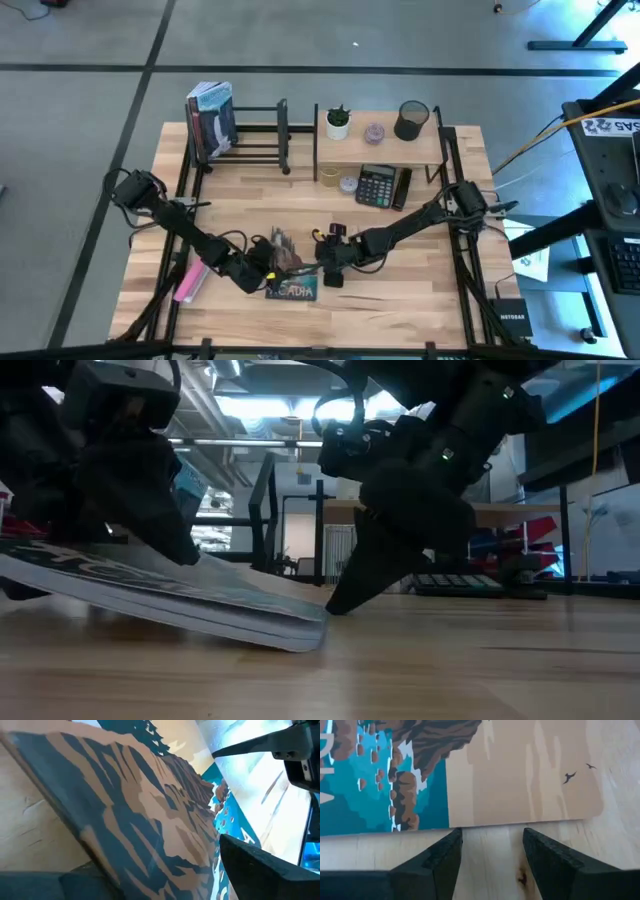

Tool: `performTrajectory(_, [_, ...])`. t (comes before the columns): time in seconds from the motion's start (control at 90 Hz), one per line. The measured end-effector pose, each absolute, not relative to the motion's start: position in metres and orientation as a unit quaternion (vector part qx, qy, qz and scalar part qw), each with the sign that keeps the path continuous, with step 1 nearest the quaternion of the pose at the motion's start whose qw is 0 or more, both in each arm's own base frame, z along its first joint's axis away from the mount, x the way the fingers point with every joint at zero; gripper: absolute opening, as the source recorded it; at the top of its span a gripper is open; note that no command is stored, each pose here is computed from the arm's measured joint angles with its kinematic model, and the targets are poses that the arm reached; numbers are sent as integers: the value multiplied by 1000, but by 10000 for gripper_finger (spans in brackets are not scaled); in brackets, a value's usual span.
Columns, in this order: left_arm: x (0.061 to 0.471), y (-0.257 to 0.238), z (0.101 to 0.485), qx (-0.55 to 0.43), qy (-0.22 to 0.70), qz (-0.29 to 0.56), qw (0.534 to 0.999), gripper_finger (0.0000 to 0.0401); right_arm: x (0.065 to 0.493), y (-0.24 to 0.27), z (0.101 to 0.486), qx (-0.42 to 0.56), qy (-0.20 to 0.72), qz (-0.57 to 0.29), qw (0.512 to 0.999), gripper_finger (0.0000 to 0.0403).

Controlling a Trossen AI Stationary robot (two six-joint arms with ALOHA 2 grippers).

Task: Stock shelves
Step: Put the brown book into the book holder

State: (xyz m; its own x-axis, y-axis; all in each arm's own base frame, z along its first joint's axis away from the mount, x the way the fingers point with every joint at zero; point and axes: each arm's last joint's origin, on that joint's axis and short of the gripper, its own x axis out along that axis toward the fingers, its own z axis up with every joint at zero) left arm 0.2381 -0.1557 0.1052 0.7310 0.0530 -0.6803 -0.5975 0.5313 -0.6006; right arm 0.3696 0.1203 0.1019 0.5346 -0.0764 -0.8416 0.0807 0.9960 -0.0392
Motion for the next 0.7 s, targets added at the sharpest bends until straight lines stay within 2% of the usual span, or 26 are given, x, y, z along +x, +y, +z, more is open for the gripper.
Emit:
performTrajectory(0.156, [238, -155, 105, -442, 308, 201, 819, 167, 370, 120, 102, 2, 480, -45, 876, 198])
performTrajectory(0.389, [237, -156, 108, -444, 306, 198, 819, 20, 366, 129, 104, -37, 466, -64, 882, 198])
performTrajectory(0.533, [230, -154, 126, -420, 296, 209, 832, 6, 345, 148, 111, -113, 472, -103, 868, 198])
performTrajectory(0.7, [219, -142, 188, -340, 300, 277, 847, 3, 320, 159, 119, -147, 497, -146, 843, 198])
